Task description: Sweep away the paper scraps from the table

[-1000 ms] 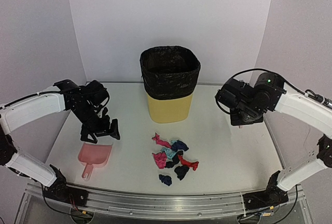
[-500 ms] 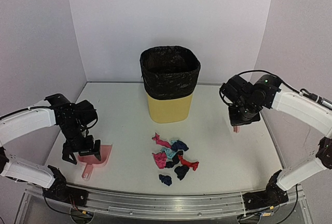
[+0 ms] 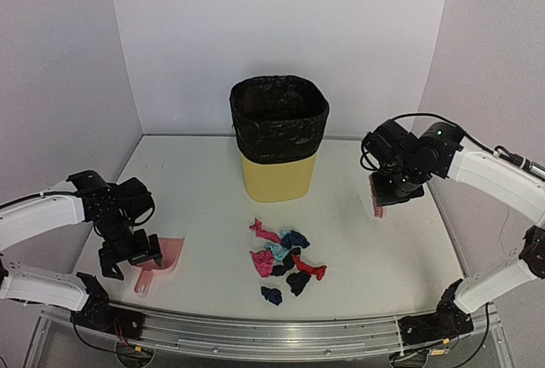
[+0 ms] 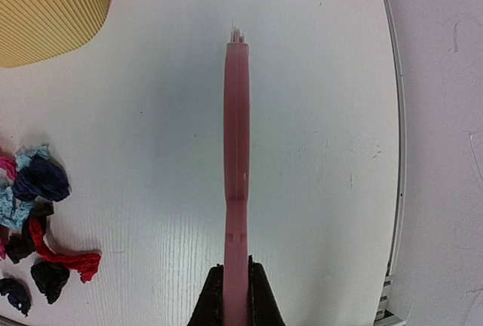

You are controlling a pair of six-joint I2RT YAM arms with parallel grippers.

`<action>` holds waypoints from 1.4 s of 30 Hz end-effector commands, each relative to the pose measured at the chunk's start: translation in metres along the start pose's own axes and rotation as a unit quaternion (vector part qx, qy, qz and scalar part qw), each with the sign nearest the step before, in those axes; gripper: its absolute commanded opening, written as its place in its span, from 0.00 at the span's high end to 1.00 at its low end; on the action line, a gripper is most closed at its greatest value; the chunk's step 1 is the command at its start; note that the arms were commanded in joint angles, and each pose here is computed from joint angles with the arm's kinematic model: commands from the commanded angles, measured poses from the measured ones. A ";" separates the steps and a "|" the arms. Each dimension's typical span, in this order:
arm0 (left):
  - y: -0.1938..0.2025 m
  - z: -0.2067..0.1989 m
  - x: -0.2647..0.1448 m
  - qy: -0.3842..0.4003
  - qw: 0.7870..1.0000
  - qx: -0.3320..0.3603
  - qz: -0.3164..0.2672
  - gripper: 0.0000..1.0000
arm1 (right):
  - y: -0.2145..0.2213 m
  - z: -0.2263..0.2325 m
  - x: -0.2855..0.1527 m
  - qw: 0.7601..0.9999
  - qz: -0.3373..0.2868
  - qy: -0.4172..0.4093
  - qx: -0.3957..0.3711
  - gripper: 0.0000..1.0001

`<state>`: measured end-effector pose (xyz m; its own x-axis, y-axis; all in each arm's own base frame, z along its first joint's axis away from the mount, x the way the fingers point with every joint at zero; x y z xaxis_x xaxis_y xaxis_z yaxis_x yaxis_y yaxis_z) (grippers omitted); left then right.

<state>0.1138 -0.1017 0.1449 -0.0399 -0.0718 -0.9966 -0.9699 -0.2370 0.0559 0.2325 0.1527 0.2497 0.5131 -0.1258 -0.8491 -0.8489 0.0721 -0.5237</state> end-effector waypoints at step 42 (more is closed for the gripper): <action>0.002 -0.013 0.045 0.090 0.995 0.037 0.010 0.18 | -0.005 -0.020 -0.030 0.998 -0.048 -0.037 0.019 1.00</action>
<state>0.1195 -0.1184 0.1007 0.0053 -0.2192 -0.9757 -0.9815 -0.1881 0.0369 0.2201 0.1392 0.2722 0.5730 -0.0751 -0.8161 -0.8132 0.0716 -0.5775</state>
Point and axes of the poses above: each gripper's point midway between its finger pads, its own x axis out along the fingers, its own z axis along the line the jaws close on, y = z × x, the point moved 6 cm from there along -x, back along the fingers, and after that the axes turned 12 degrees about x, right-handed, at the moved point
